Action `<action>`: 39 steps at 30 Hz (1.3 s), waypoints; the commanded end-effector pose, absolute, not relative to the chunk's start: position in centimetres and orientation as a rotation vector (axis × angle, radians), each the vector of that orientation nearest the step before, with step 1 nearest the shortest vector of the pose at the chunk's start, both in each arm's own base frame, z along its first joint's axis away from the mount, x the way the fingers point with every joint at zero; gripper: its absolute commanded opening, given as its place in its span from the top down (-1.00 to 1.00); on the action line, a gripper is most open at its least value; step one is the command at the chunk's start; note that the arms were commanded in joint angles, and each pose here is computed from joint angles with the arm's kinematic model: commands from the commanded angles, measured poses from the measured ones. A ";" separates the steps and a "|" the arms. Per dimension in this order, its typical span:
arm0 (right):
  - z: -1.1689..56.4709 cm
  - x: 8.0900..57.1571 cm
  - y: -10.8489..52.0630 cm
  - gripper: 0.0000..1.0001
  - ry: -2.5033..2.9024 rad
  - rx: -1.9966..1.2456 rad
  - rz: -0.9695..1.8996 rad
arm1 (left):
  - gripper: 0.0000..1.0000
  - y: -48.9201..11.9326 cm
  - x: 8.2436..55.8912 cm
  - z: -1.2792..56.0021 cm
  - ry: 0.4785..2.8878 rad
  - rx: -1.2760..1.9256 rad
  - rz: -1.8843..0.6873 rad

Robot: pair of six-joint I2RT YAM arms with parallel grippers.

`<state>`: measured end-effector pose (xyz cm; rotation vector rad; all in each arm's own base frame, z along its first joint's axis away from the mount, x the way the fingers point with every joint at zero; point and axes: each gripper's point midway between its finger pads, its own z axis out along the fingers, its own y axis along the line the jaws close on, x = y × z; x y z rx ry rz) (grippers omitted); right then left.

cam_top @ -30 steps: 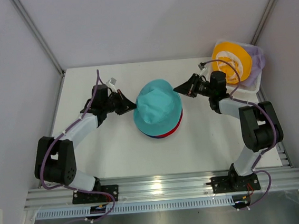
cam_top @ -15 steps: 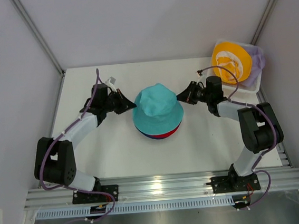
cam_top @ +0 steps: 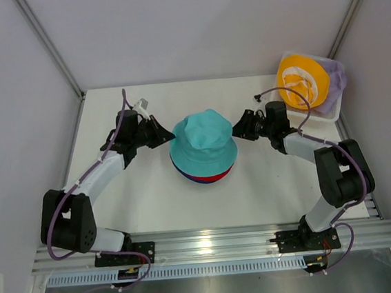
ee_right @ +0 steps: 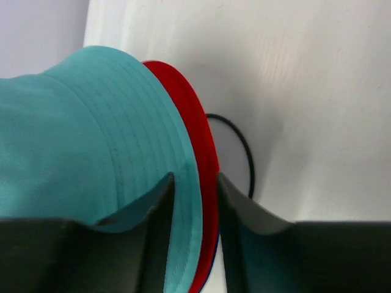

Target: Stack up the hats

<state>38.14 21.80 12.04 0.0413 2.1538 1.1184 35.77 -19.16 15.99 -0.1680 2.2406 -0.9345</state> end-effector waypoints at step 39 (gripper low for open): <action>15.9 47.8 -14.6 -0.64 1.994 0.813 0.131 | -0.99 -8.6 37.1 26.9 2.039 -0.118 -0.481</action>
